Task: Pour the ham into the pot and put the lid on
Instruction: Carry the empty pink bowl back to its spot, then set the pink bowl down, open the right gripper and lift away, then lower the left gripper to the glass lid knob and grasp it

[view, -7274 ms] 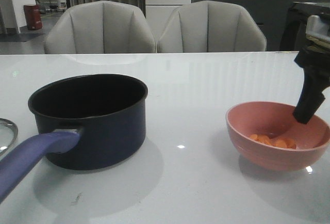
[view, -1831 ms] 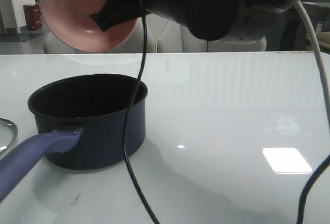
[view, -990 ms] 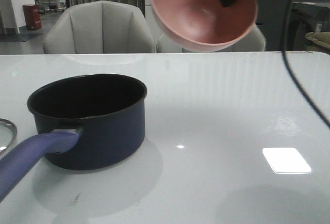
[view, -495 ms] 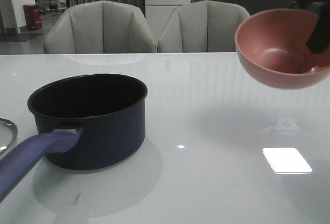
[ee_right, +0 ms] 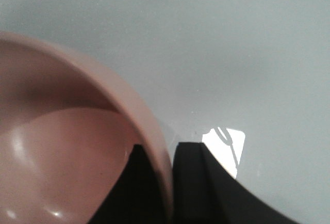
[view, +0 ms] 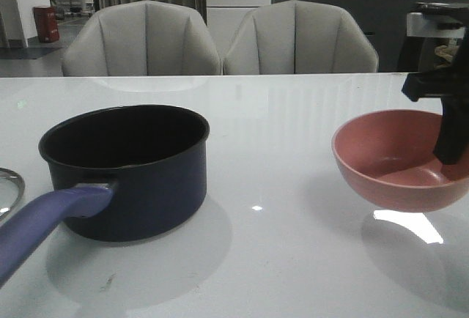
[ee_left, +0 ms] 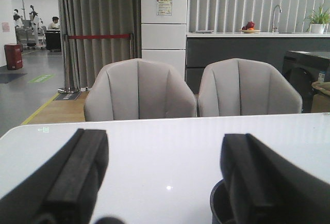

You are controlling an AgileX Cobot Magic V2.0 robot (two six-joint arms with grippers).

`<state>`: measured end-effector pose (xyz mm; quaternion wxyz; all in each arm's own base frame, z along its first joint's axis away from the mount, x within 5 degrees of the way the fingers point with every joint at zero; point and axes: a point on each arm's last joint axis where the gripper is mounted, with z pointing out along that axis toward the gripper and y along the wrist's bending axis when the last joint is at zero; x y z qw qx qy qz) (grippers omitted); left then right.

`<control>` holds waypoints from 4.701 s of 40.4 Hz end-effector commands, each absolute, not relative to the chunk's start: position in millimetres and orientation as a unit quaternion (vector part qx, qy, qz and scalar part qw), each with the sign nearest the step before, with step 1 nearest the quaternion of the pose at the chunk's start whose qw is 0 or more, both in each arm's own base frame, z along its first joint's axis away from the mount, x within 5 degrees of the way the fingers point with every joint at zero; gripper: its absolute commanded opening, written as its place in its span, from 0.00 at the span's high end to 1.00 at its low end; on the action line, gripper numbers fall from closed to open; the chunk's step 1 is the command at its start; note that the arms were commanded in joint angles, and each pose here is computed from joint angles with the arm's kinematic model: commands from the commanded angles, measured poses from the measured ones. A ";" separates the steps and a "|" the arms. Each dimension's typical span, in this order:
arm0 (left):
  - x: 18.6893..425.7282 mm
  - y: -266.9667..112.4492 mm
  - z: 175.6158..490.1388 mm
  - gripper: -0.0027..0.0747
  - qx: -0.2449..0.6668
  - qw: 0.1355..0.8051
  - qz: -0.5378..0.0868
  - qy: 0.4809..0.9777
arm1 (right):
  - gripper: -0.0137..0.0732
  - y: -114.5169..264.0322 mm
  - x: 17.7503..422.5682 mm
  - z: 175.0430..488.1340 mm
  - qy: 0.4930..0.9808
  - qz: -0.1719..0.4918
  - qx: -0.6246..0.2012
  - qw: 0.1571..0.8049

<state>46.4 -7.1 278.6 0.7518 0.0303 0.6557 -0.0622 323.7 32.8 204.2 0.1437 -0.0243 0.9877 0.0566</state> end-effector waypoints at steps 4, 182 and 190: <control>44.6 -6.0 293.3 0.32 0.023 0.780 -0.067 0.622 | 0.56 35.4 338.2 210.7 0.981 0.086 0.008 0.172; 354.0 13.9 236.0 0.17 -0.029 0.044 -0.031 0.998 | 0.63 23.1 60.3 276.5 0.662 0.148 -0.106 0.727; 358.0 14.1 222.4 0.17 -0.022 0.025 -0.031 0.999 | 0.63 23.1 60.3 276.5 0.662 0.148 -0.106 0.727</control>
